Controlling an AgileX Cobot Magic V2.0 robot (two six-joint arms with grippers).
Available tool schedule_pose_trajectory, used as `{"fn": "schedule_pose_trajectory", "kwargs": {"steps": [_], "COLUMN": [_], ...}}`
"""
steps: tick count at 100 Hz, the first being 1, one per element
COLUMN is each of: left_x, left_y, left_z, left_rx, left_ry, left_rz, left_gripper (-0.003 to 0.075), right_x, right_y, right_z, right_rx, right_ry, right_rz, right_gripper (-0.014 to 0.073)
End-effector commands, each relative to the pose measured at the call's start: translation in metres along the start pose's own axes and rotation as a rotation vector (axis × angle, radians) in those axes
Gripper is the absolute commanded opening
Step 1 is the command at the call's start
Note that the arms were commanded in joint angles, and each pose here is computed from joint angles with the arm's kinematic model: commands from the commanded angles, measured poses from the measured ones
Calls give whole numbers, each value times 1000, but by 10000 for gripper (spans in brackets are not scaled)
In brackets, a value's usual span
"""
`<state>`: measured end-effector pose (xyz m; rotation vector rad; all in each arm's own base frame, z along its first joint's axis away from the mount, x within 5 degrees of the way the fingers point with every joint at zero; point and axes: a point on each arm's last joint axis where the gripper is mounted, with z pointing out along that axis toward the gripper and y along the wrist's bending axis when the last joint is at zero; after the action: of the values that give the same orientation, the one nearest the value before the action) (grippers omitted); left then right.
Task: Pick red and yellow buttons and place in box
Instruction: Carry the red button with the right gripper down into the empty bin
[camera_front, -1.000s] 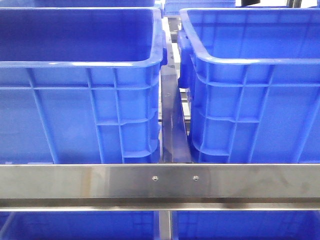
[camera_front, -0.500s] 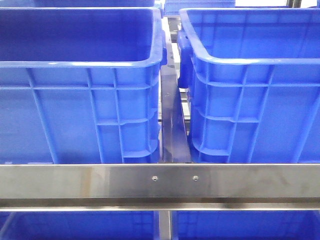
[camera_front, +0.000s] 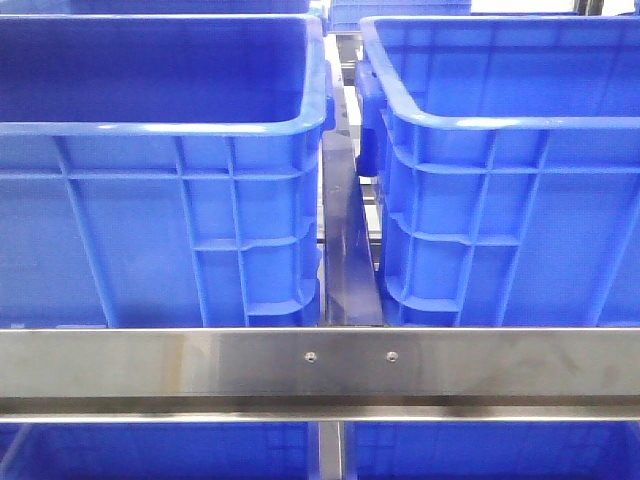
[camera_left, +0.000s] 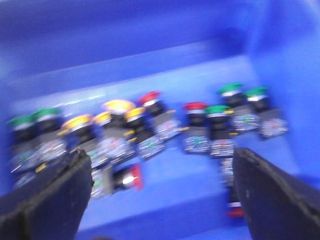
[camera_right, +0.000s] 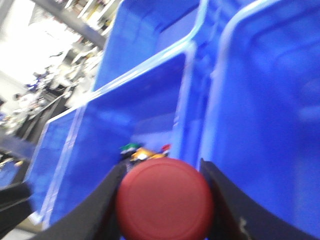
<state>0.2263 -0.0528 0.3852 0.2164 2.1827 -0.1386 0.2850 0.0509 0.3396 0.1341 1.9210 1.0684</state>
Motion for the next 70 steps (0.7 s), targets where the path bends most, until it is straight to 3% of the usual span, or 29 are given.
{"fn": "schedule_pose_trajectory", "kwargs": {"steps": [1, 37, 51, 70], "left_x": [-6, 22, 22, 21], "left_y": [7, 10, 10, 10], "left_z": [-22, -41, -40, -40], "left_rx": [-14, -30, -30, -29], "left_ry": [-152, -207, -212, -222], "left_rz": [-37, -47, -47, -47], "left_gripper": [548, 526, 380, 84], "right_x": [-17, -38, -44, -56], "right_y": [13, -17, -25, -38], "right_z": [-10, -18, -17, 4], "right_rx": [-5, 362, 444, 456], "right_ry": [-103, -306, -326, -299], "right_rz": [-57, -249, -292, -312], "right_gripper": [123, 123, 123, 123]}}
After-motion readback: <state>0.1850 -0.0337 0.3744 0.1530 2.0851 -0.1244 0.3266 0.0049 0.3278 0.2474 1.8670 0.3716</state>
